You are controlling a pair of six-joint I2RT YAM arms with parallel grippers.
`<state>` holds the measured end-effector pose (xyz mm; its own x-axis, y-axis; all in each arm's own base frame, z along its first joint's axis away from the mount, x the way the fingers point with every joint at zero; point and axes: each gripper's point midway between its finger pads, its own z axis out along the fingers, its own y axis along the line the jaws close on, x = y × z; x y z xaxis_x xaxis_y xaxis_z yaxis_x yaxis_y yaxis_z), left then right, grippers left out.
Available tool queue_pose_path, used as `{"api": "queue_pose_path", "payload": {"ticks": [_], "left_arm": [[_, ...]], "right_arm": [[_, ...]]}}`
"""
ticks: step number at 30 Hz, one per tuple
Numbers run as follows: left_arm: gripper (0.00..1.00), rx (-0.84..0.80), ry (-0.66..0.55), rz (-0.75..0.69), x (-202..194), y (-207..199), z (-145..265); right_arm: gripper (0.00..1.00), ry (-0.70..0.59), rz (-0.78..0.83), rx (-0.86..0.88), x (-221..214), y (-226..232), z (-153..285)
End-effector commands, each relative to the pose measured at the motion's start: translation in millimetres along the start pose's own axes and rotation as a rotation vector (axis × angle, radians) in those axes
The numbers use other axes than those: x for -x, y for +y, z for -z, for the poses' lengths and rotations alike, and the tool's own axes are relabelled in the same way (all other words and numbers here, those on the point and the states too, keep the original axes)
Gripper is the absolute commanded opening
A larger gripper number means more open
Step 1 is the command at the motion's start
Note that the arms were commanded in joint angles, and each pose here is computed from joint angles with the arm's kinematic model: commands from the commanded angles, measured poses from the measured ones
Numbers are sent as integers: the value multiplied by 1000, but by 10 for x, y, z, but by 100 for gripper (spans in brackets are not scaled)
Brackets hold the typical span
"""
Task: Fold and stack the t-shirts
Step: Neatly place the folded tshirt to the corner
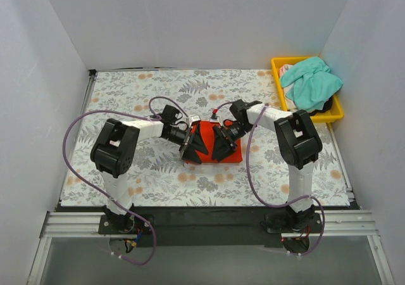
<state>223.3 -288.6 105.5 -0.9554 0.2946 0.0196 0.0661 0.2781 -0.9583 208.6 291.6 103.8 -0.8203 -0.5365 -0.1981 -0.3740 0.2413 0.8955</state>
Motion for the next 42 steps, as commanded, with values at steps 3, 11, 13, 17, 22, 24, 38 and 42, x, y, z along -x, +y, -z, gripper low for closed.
{"api": "queue_pose_path", "payload": {"ticks": [3,11,13,17,22,24,38,42], "left_arm": [[95,103,-28,77,14,414,-47],[96,184,-57,261,-116,990,37],[96,179,-82,270,-77,1018,116],[96,180,-113,241,-29,947,240],[96,223,-196,105,139,638,497],[97,310,-281,-41,277,409,657],[97,1144,-489,-550,721,-22,25],[97,1307,-465,-535,860,245,-109]], "right_arm": [[98,37,-64,-28,-179,-395,-76],[98,32,-137,-89,-585,-818,46],[98,43,-109,-102,-681,-821,61],[98,25,-71,-64,-712,-653,156],[98,-32,89,-73,-496,-326,471],[98,-98,192,-109,-298,-114,691],[98,-444,208,-471,121,-147,2213],[98,-448,197,-475,31,-145,2196]]}}
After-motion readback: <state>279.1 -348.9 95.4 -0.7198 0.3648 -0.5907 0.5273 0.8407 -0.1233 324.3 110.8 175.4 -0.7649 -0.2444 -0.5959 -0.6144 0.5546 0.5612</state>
